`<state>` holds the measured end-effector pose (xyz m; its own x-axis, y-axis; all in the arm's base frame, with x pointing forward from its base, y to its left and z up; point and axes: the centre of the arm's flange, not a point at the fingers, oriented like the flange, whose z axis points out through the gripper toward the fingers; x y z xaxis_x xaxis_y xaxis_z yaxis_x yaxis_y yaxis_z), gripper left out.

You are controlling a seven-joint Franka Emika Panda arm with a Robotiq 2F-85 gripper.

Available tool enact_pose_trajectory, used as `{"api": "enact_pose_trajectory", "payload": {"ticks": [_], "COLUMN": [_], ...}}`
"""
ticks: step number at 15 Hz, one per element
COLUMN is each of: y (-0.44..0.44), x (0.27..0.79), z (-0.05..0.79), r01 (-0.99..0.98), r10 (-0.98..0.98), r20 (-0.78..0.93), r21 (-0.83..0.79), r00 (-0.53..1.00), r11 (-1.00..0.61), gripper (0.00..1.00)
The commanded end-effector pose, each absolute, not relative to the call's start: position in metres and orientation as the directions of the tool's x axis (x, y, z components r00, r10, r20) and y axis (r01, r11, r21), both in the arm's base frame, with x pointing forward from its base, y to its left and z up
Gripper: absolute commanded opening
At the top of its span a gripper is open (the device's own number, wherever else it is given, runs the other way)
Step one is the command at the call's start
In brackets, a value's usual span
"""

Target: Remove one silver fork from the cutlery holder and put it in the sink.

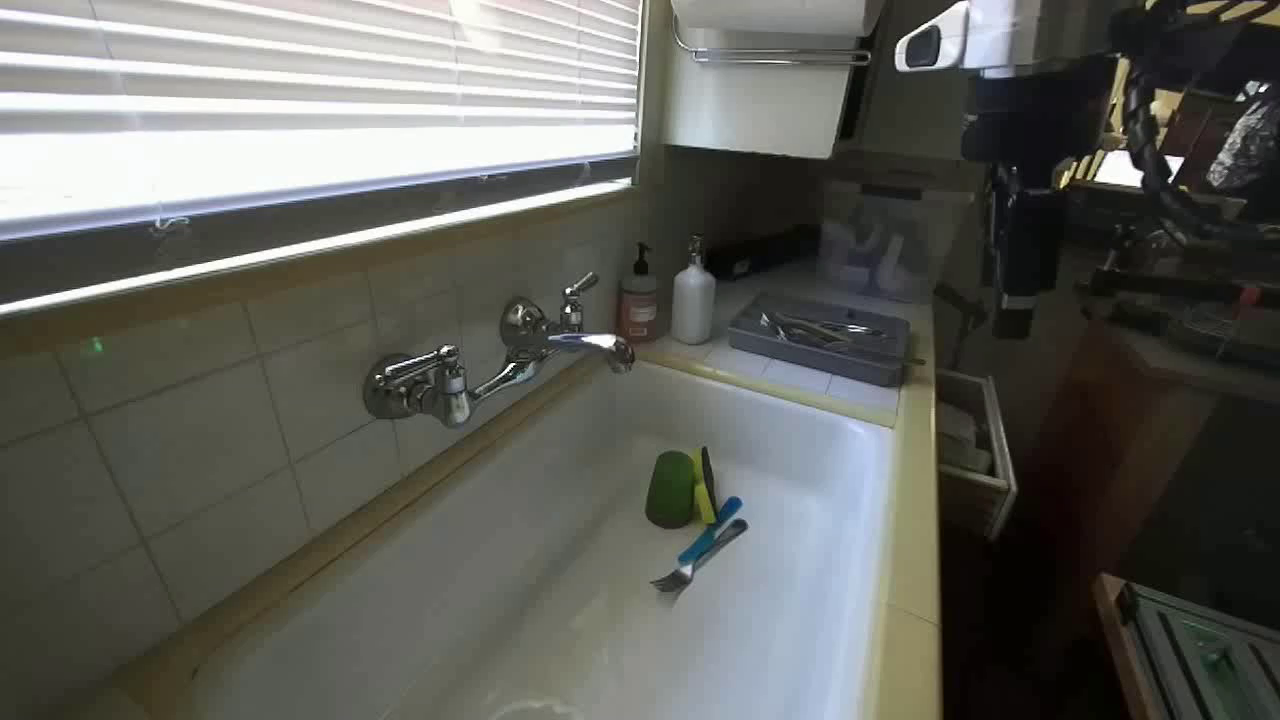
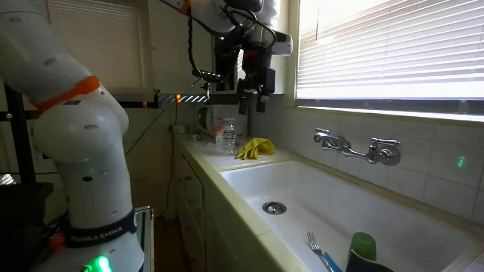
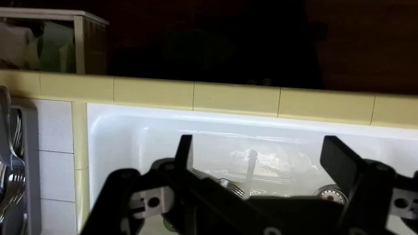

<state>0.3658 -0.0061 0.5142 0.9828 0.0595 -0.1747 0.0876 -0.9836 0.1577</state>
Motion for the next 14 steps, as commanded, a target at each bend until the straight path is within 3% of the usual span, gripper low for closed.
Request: {"api": "enact_pose_trajectory", "payload": {"ticks": [1, 7, 14], "y": [-0.006, -0.006, -0.096], "x": [0.366, 0.366, 0.362], "z": [0.514, 0.514, 0.493], "r01": [0.088, 0.088, -0.164], "r10": [0.06, 0.06, -0.172], "r20": [-0.175, -0.175, -0.17], "r21": [0.158, 0.158, 0.065], "r00": [0.983, 0.983, 0.97], "r11": [-0.984, -0.984, -0.984], "gripper": [1.0, 1.0, 1.0]}}
